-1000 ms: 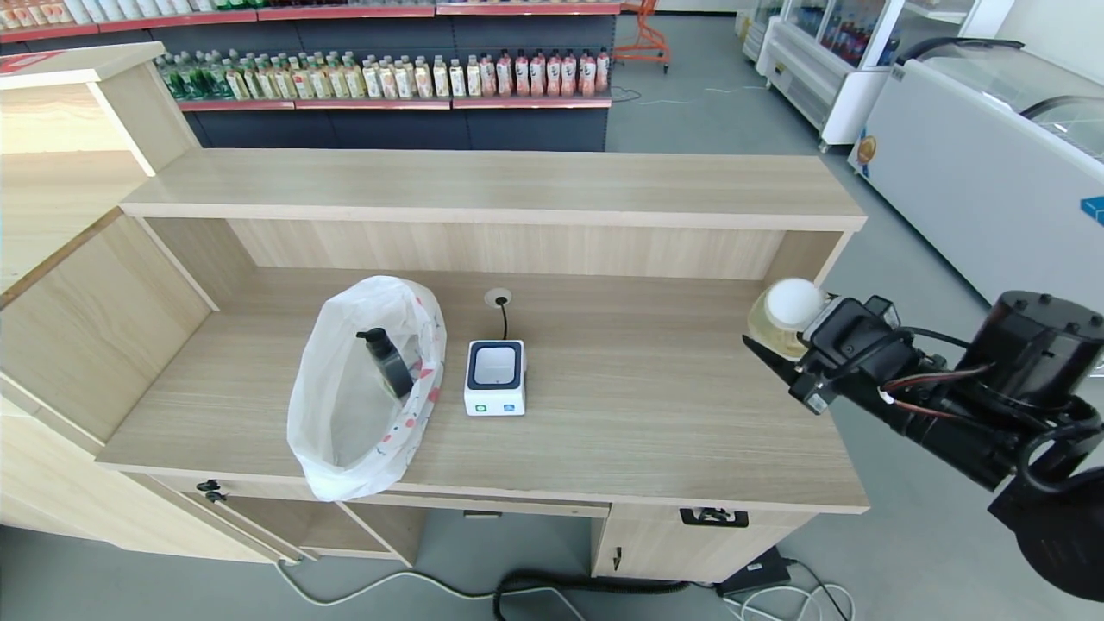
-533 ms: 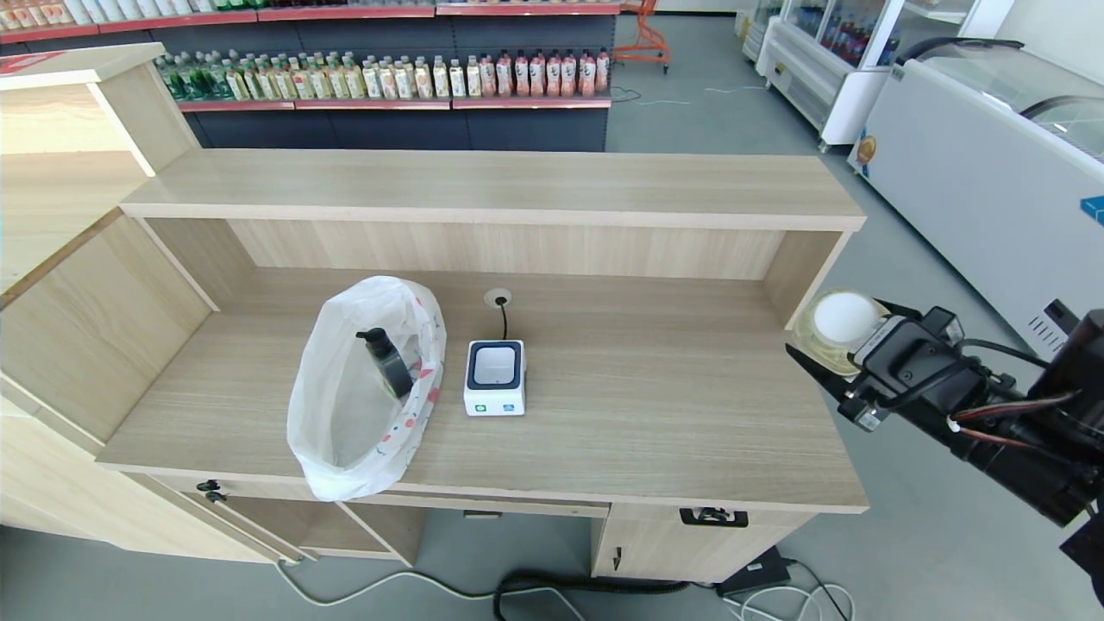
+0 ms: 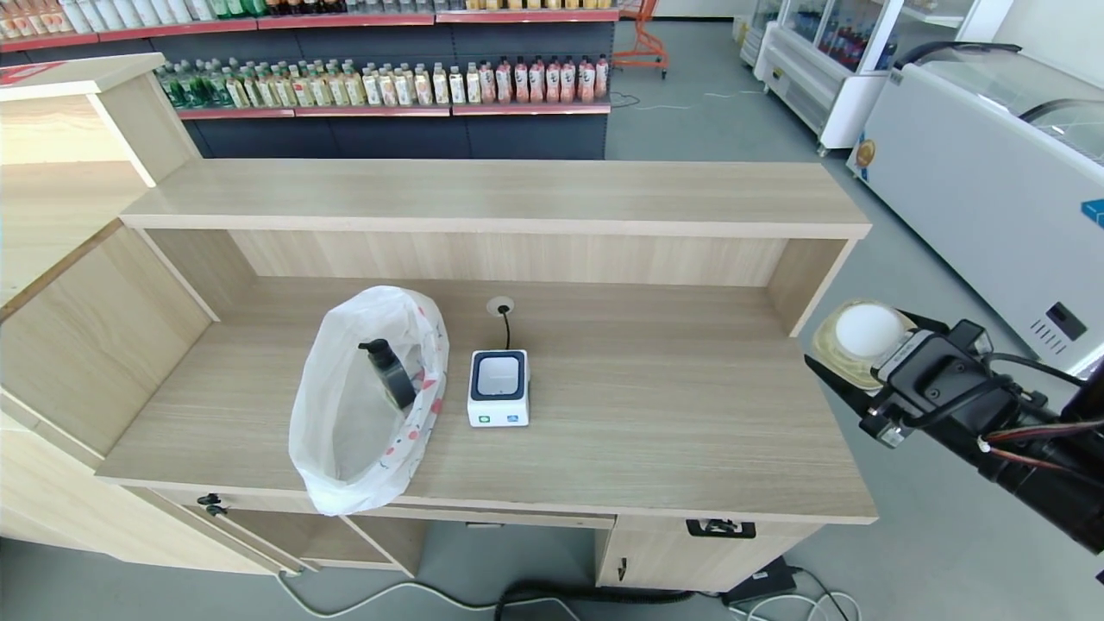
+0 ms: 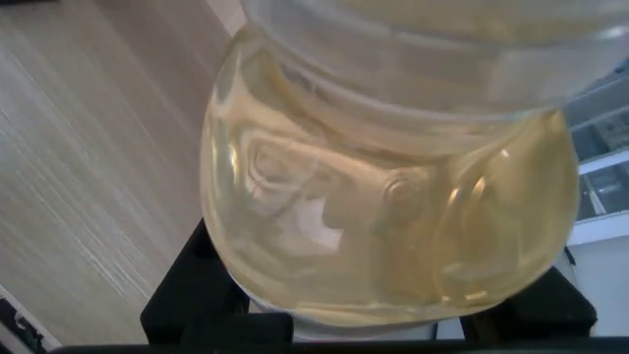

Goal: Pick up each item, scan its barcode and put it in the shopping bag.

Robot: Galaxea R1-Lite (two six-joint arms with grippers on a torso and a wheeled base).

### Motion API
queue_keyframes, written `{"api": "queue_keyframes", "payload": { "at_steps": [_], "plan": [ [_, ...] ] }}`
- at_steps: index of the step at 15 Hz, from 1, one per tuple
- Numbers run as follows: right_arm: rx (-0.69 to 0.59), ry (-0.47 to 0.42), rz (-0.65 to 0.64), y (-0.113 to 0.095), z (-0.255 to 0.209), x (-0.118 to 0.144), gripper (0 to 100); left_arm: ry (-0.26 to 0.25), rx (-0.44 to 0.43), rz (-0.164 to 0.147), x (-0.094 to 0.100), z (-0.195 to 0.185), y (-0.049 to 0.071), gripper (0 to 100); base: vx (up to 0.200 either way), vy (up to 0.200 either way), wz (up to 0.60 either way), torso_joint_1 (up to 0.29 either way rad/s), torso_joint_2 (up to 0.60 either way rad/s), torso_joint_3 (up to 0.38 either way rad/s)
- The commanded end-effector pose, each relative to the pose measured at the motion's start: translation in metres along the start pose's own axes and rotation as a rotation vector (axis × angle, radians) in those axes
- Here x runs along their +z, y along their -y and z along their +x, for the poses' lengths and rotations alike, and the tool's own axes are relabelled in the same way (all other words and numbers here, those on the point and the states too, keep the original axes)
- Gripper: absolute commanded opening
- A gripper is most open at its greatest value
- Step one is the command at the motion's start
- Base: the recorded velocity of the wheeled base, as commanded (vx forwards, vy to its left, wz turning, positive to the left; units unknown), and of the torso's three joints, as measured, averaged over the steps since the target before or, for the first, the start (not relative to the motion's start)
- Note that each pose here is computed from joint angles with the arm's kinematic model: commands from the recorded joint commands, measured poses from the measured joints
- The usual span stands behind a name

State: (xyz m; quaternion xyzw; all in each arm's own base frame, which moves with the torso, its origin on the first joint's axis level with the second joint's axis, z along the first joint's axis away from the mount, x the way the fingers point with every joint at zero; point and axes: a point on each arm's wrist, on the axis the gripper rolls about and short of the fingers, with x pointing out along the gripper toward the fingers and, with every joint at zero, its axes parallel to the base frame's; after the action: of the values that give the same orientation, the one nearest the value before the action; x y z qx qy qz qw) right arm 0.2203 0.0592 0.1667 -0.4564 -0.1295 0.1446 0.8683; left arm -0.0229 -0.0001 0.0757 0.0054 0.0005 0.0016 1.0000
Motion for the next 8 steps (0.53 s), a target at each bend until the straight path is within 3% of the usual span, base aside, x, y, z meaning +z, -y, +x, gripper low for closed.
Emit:
{"api": "queue_keyframes", "payload": {
  "at_steps": [1,8],
  "plan": [
    [0.012,0.001,0.001,-0.002,0.003,-0.001,0,0.000,0.000,0.000,0.000,0.000,0.000,100,0.200,0.200,0.00,0.002,0.00,0.012],
    [0.057,0.006,0.038,-0.013,0.013,-0.003,0,0.000,0.000,0.000,0.000,0.000,0.000,100,0.200,0.200,0.00,0.009,0.00,0.002]
  ]
}}
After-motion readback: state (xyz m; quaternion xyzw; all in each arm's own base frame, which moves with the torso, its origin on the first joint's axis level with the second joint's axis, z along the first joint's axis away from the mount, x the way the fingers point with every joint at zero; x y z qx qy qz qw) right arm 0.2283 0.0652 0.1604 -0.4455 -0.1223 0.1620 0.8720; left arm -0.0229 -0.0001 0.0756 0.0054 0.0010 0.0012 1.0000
